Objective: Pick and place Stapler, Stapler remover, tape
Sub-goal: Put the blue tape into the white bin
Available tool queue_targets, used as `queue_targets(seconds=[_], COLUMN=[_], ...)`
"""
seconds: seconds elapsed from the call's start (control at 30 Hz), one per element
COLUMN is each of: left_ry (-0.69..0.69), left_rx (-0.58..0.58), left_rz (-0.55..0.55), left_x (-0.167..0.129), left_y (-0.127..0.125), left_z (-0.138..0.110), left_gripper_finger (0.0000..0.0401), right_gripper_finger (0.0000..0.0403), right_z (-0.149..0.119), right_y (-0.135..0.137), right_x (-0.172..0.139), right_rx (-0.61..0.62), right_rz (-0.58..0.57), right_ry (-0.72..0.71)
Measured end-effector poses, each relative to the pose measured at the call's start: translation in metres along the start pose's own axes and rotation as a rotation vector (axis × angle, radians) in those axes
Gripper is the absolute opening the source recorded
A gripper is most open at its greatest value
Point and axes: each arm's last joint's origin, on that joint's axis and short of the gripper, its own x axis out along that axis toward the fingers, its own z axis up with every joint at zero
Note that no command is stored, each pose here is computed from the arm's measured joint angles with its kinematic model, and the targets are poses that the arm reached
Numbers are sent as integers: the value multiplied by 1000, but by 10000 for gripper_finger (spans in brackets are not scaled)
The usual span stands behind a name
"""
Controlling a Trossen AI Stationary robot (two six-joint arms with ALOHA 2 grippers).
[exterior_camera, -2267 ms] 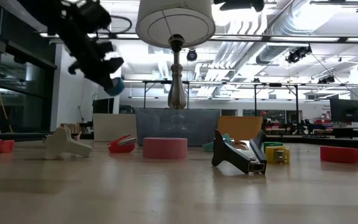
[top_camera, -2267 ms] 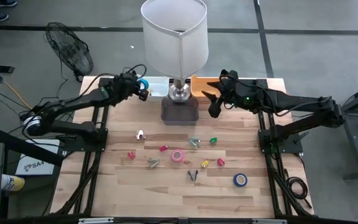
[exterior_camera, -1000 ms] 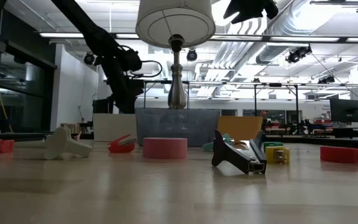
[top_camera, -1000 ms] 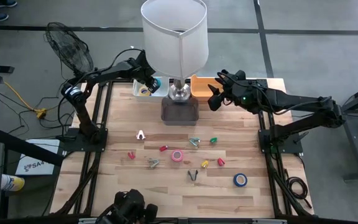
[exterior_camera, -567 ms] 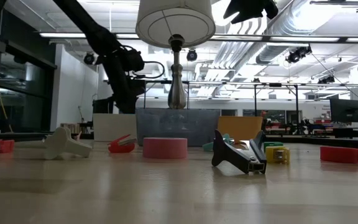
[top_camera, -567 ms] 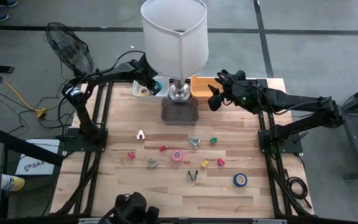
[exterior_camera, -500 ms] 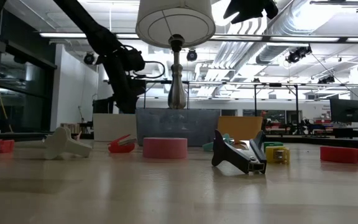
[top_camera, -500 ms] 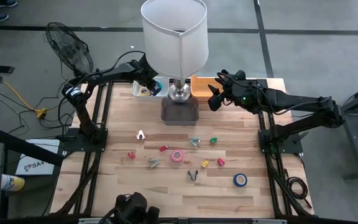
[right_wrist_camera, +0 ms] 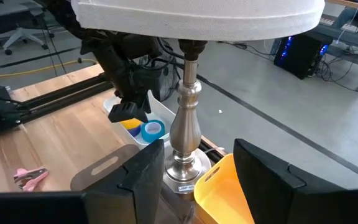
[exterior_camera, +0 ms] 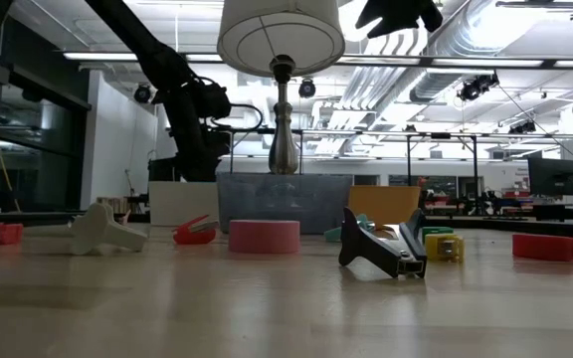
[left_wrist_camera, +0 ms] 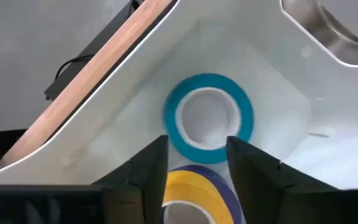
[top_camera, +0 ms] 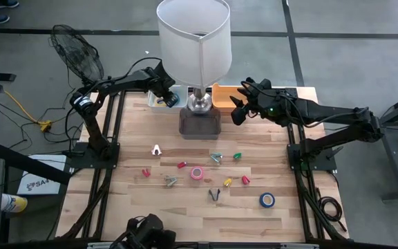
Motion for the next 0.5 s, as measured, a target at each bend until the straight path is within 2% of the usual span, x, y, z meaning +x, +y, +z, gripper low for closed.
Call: queue_targets(seconds=[0.27,0.5], left_ry=[17,24], left_rx=[25,54], left_rz=[-8,63], left_x=[-10,-36], left_y=[-1,0], left_z=[-3,-6], left_gripper_finger=[180,181], right_gripper_finger=[186,186], right_z=[-1,-1], right_y=[0,0], right_x=[0,0], right_rx=[-7,-5], right_rz=[-3,-3], right_ry=[9,10])
